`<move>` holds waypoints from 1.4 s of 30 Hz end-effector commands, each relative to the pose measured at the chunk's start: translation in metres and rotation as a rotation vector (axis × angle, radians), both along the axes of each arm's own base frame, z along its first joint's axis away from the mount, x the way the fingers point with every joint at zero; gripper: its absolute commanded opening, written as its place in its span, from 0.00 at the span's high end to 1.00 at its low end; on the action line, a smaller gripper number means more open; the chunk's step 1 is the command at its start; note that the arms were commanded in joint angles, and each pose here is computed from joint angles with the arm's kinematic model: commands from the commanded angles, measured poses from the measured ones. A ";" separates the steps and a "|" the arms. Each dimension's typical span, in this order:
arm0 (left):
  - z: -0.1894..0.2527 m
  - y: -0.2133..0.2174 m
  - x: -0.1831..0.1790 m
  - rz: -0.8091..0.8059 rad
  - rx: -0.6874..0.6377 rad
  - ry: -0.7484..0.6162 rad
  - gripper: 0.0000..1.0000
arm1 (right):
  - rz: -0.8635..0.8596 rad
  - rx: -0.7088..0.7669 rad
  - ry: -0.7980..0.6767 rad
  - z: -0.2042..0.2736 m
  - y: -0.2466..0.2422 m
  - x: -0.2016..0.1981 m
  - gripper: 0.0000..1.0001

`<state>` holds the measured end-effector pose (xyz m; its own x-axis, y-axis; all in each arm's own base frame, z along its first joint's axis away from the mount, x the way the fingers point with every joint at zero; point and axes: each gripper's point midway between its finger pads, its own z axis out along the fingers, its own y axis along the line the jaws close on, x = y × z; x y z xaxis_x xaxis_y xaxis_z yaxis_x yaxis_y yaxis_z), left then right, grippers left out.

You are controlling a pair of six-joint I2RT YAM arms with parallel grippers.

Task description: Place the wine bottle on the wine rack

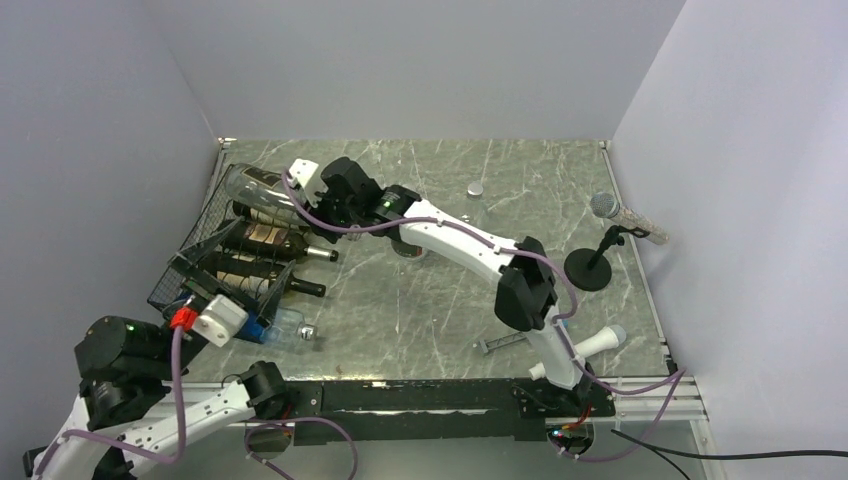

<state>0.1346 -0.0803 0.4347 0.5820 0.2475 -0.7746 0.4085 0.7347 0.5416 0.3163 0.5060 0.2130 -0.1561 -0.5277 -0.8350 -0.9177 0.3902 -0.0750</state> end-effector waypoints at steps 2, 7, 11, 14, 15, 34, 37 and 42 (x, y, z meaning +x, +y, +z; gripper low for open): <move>0.003 -0.005 0.010 0.028 -0.003 0.035 0.01 | -0.012 0.413 -0.400 0.139 0.043 0.049 1.00; -0.002 -0.006 0.012 0.033 -0.007 0.064 0.01 | -0.009 0.396 -0.487 0.132 0.059 0.068 1.00; -0.007 -0.006 0.009 0.017 -0.035 0.069 0.01 | -0.020 0.401 -0.555 0.125 0.067 0.080 1.00; -0.011 -0.009 0.011 0.014 -0.026 0.072 0.01 | -0.038 0.387 -0.611 0.120 0.070 0.089 1.00; -0.014 -0.011 0.011 0.014 -0.009 0.079 0.01 | -0.051 0.377 -0.631 0.118 0.070 0.094 1.00; -0.024 -0.020 0.013 -0.007 0.025 0.132 0.01 | -0.057 0.227 -0.808 0.089 0.065 0.114 0.97; -0.028 -0.022 0.012 -0.018 0.048 0.131 0.01 | -0.055 0.210 -0.825 0.085 0.065 0.116 0.86; -0.031 -0.023 0.013 -0.016 0.071 0.139 0.01 | -0.065 0.200 -0.813 0.080 0.064 0.118 0.67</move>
<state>0.1497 -0.1012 0.4004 0.4747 0.3084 -0.8243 0.4775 0.6965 0.5356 0.4213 0.5574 0.1502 0.3378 -0.6252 -0.7036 -0.7393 0.2864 -0.6094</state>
